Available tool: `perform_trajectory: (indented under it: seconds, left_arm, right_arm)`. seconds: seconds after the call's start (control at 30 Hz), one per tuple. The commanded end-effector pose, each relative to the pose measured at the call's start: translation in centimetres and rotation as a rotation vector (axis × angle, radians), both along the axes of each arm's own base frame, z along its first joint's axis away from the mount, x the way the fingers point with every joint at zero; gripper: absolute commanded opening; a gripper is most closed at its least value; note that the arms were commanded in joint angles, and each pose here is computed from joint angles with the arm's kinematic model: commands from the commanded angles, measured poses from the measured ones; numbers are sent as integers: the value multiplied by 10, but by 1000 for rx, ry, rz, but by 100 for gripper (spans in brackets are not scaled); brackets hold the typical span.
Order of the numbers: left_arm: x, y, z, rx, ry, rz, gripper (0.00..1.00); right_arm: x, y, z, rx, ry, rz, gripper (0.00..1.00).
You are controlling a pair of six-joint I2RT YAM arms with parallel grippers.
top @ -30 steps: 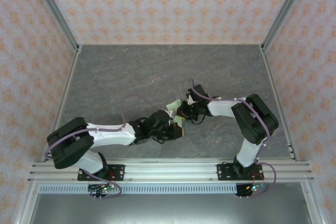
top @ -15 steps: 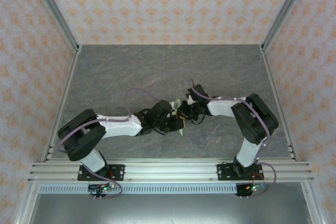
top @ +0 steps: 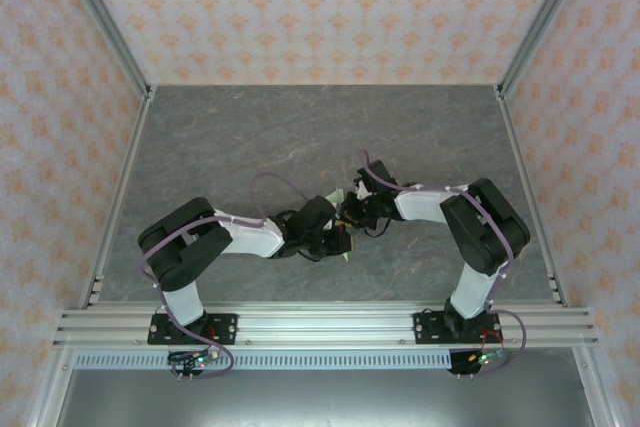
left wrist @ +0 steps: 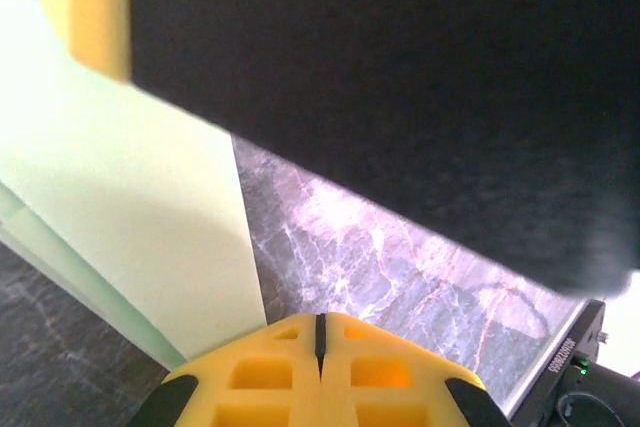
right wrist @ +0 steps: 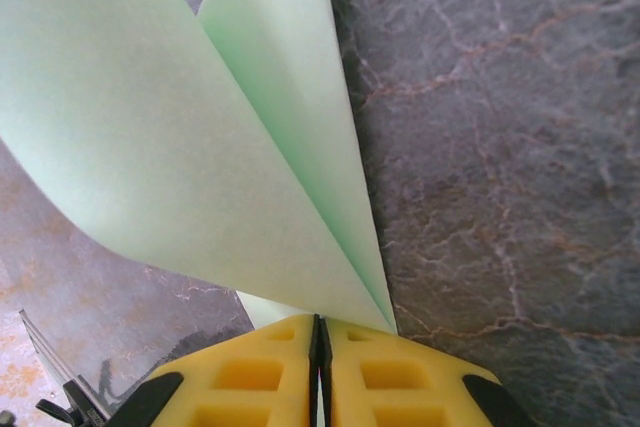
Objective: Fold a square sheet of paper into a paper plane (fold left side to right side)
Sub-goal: Fold the wing for the fifth time at the center of the table.
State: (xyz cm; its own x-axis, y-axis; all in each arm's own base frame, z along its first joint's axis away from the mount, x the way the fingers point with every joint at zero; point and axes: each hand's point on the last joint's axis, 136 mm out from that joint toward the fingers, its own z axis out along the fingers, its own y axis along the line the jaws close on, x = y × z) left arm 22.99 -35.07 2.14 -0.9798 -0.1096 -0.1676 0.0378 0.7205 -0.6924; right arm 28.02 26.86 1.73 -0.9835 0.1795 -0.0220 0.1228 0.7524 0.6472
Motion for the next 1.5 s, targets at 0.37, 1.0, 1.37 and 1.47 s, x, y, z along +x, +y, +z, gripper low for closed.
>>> perform_trajectory:
  seconds: [0.37,1.0,1.37,1.47]
  left_arm:
    - [-21,19,-37,130,21,28,0]
    - [-31,29,-51,156,54,61,0]
    - [-31,28,-49,153,51,59,0]
    - [-31,27,-48,152,49,58,0]
  right_arm:
    - [10,-8,-19,-87,-3,-9,12]
    - [62,-7,2,-26,-79,-24,14]
    - [88,-8,5,-49,-106,-18,15]
    - [95,-8,3,-61,-110,-22,15]
